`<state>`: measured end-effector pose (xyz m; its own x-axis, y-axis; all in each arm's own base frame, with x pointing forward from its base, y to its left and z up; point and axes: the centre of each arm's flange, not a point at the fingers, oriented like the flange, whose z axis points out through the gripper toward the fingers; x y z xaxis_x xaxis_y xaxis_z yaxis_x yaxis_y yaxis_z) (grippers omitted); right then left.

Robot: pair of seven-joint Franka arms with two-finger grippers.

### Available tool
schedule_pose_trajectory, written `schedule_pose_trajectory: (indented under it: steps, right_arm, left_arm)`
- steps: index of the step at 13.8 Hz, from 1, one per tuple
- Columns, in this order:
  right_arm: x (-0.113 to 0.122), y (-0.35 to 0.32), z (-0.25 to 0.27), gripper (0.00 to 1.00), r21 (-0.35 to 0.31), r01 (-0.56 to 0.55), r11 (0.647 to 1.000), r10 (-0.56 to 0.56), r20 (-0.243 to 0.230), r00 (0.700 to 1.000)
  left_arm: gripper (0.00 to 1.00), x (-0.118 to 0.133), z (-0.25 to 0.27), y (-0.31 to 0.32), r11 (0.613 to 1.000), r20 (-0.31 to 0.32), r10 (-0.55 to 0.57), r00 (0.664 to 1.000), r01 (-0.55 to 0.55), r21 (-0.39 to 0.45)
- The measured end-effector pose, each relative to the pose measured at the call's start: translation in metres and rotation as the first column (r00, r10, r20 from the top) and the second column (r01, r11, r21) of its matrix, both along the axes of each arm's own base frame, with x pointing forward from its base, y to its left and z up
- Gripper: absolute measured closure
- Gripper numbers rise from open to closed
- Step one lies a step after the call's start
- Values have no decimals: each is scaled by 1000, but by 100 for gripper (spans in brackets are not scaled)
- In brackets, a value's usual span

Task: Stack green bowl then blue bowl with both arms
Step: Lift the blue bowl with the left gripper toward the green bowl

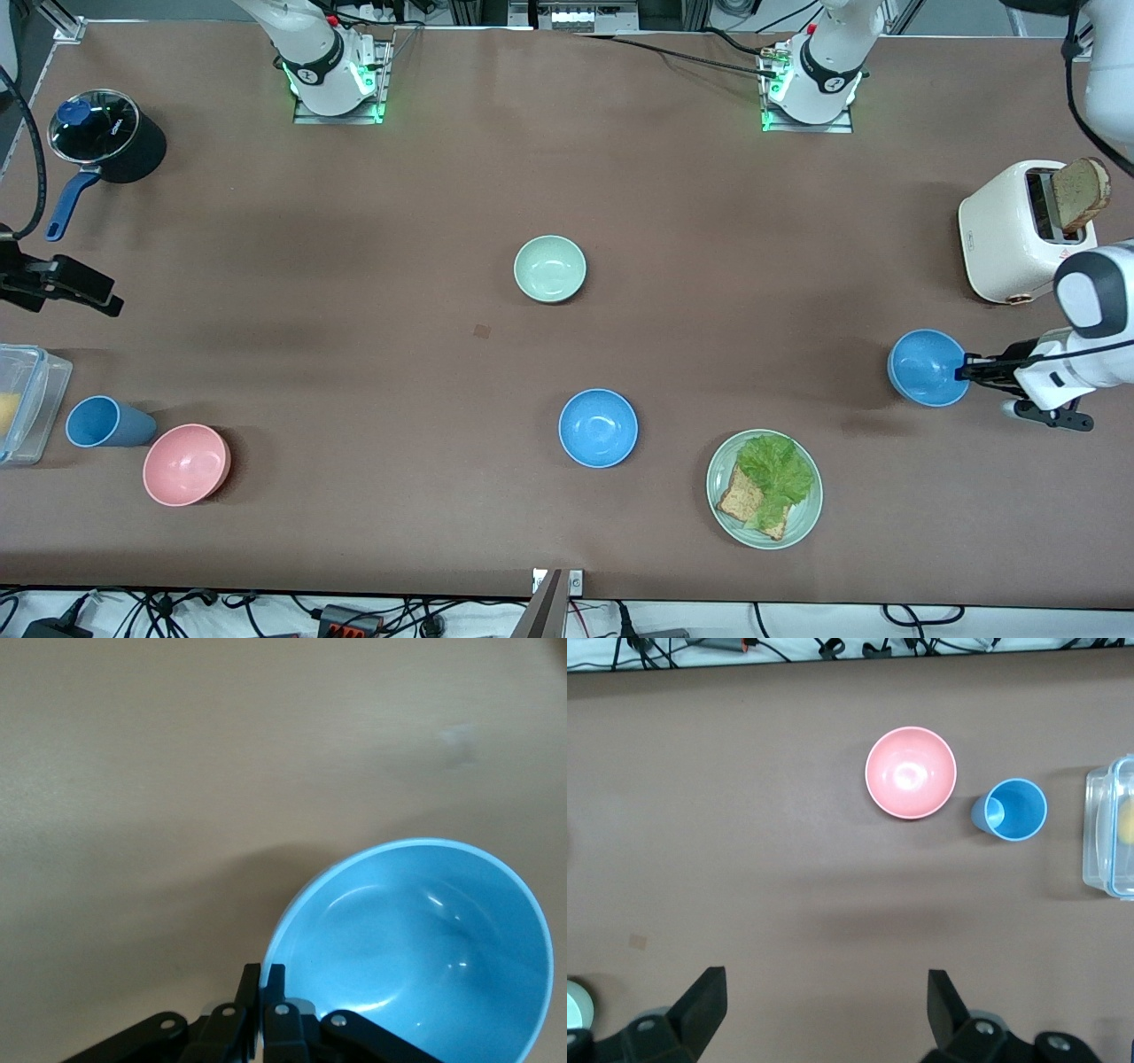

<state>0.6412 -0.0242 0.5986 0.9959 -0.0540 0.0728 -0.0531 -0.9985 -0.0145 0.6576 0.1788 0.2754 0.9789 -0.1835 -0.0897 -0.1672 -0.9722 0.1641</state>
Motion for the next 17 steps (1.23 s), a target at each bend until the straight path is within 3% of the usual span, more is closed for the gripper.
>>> schedule_pose_trajectory:
  steps: [5,9,14,17]
  right_arm:
    - [-17,-7,0,0,-22,-7,1000,6,-54,999]
    - [-50,-10,-8,0,-23,-3,1000,1,-63,998]
    - [-81,-9,-21,0,-35,-8,999,6,-65,998]
    - [-83,-8,-19,0,-35,-12,999,10,-60,998]
  left_arm:
    - [95,-6,85,-78,997,-83,75,994,-76,-8]
    - [95,-15,123,-162,981,-165,195,967,-196,13]
    - [95,-33,157,-286,925,-221,378,899,-377,50]
    - [95,-42,166,-332,865,-278,491,825,-499,49]
